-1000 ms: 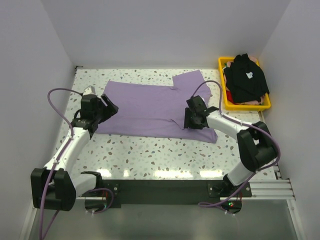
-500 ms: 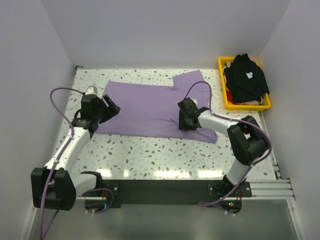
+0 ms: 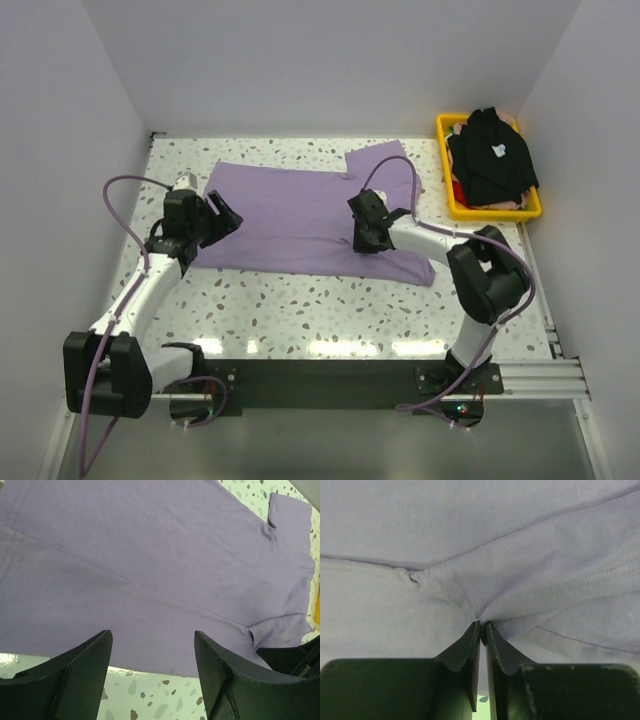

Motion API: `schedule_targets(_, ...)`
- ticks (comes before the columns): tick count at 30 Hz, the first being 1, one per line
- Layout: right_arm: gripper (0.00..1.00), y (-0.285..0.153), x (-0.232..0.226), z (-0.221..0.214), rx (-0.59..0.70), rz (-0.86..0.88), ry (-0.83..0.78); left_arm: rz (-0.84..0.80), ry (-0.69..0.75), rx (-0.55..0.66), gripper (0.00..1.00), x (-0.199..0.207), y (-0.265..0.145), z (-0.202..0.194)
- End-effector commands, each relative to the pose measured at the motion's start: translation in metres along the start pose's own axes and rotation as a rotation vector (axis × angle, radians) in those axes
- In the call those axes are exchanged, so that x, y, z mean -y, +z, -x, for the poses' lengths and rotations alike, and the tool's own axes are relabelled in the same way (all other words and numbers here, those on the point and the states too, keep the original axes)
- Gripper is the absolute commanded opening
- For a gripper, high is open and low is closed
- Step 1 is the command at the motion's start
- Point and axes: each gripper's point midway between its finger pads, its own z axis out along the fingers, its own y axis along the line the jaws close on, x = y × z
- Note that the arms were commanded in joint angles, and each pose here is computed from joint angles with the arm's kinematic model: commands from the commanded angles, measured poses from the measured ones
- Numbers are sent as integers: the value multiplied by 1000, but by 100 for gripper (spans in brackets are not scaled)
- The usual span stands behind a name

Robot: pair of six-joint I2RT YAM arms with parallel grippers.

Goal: Fold and stack the t-shirts
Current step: Fold the tshirt

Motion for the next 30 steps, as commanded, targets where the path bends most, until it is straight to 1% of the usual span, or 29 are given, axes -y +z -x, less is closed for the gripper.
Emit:
schedule_targets(1, 12, -2, -11, 22, 65, 8, 22, -53, 28, 21, 71, 11, 3, 5)
schedule_targets(2, 8, -1, -12, 24, 65, 8, 22, -55, 28, 21, 71, 11, 3, 5)
schedule_targets(5, 2, 0, -13, 29, 72, 0, 15, -57, 26, 15, 71, 11, 3, 4)
schedule_targets(7, 0, -1, -12, 34, 80, -16, 6, -60, 28, 12, 70, 11, 4, 3)
schedule_targets(10, 0, 0, -15, 44, 86, -31, -14, -63, 26, 13, 70, 12, 4, 4)
schedule_targets(11, 0, -3, -21, 55, 104, -19, -13, -63, 26, 11, 70, 12, 4, 3)
schedule_targets(13, 0, 4, -22, 55, 84, -35, -38, -65, 28, 8, 70, 12, 4, 2)
schedule_targets(14, 0, 2, -29, 66, 103, -25, -40, -66, 29, 7, 70, 13, 5, 3)
schedule_targets(15, 0, 10, -27, 63, 82, -40, -59, -67, 31, 9, 70, 13, 4, 3)
schedule_targets(18, 0, 15, -35, 75, 91, -44, -84, -65, 33, 8, 70, 13, 4, 4)
schedule_targets(19, 0, 23, -35, 73, 77, -56, -95, -64, 37, 5, 70, 13, 5, 3)
schedule_targets(20, 0, 24, -39, 82, 91, -53, -93, -64, 38, 3, 70, 13, 5, 4)
schedule_targets(22, 0, 34, -39, 81, 72, -68, -114, -63, 41, -2, 70, 13, 6, 3)
schedule_targets(25, 0, 39, -41, 89, 81, -76, -128, -67, 41, -4, 70, 14, 7, 3)
schedule_targets(27, 2, 43, -41, 93, 83, -89, -140, -70, 42, -10, 70, 14, 7, 2)
schedule_targets(30, 14, 43, -40, 99, 97, -101, -150, -72, 43, -15, 70, 14, 8, 1)
